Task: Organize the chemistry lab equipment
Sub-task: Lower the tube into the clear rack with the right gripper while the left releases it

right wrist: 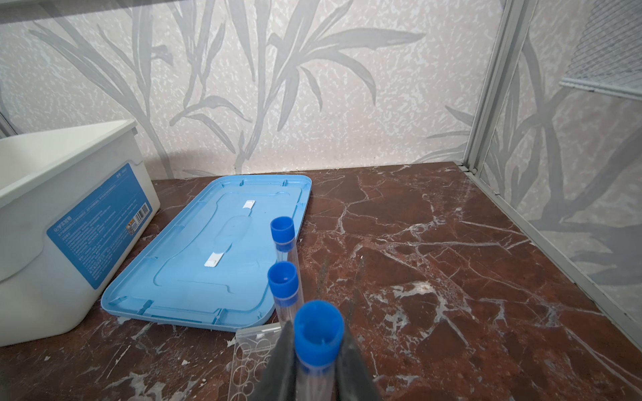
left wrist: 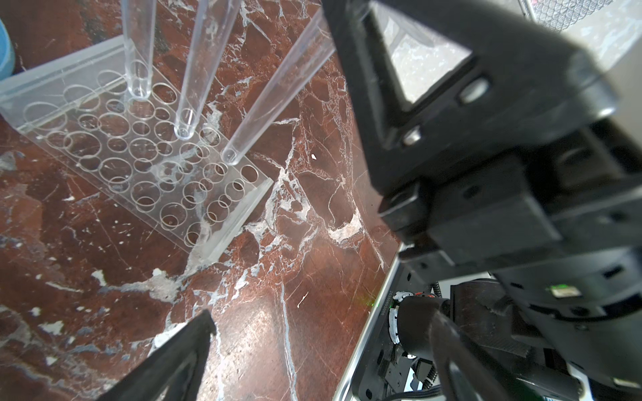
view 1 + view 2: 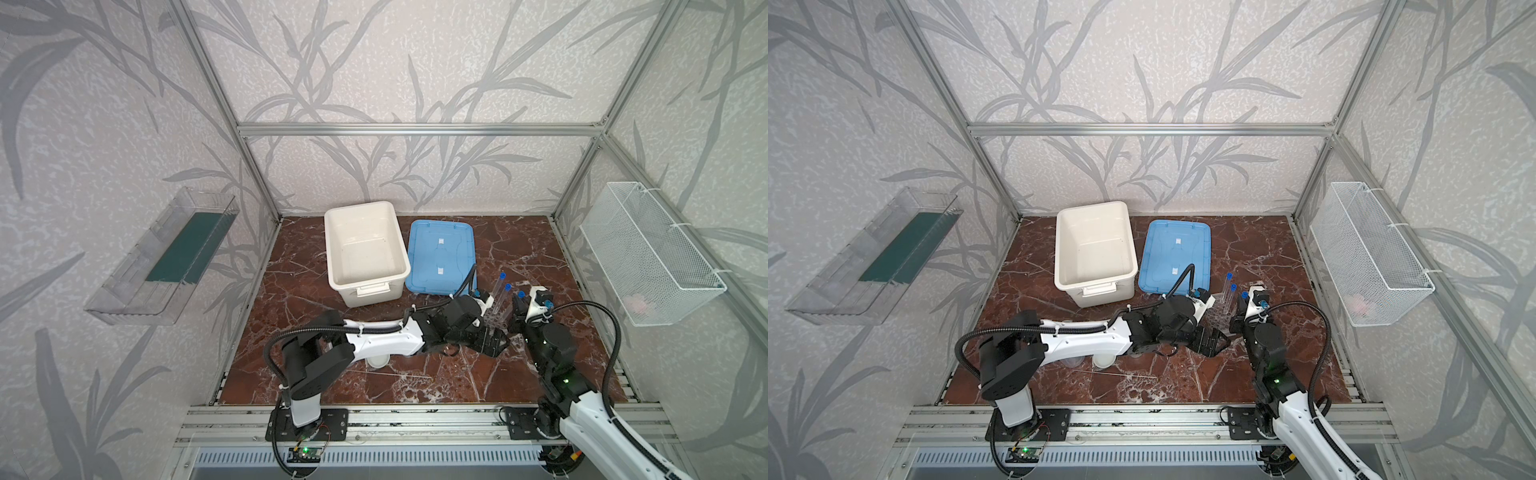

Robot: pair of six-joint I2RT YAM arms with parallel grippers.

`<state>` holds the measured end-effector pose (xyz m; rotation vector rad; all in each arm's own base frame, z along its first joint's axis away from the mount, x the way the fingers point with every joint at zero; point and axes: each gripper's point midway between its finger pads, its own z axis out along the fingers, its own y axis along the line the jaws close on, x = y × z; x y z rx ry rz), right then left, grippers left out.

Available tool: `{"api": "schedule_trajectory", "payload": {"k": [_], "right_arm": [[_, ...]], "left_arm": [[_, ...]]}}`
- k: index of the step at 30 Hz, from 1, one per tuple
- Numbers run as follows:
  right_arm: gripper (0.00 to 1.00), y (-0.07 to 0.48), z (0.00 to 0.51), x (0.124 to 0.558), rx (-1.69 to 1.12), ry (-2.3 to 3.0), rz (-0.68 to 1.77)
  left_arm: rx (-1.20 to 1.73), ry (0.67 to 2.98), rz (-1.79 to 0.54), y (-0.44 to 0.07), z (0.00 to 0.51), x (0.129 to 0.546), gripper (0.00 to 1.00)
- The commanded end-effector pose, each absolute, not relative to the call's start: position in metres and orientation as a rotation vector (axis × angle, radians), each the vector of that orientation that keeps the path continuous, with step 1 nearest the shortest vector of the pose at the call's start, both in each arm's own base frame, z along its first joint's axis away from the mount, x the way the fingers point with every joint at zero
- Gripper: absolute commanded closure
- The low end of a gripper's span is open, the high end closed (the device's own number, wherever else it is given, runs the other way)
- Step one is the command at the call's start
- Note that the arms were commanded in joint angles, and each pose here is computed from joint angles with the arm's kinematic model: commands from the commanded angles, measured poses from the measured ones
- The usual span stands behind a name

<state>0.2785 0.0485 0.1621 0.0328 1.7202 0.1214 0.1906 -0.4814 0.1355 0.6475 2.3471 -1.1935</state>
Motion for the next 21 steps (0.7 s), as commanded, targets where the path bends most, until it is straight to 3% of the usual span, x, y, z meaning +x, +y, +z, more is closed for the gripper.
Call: {"api": "schedule_trajectory", "payload": {"k": [1,21], "right_arm": [[0.81,0.052,0.176,0.283,0.025,1.711,0.135],[0.78,0.046,0.171,0.272,0.053,1.793,0.106]], "left_arm": [[0.601,2.339,-1.201,-0.479,0.136,0.197,0.01],[0.466,2.314,-1.256,-0.452,0.135,0.209,0.01]]}}
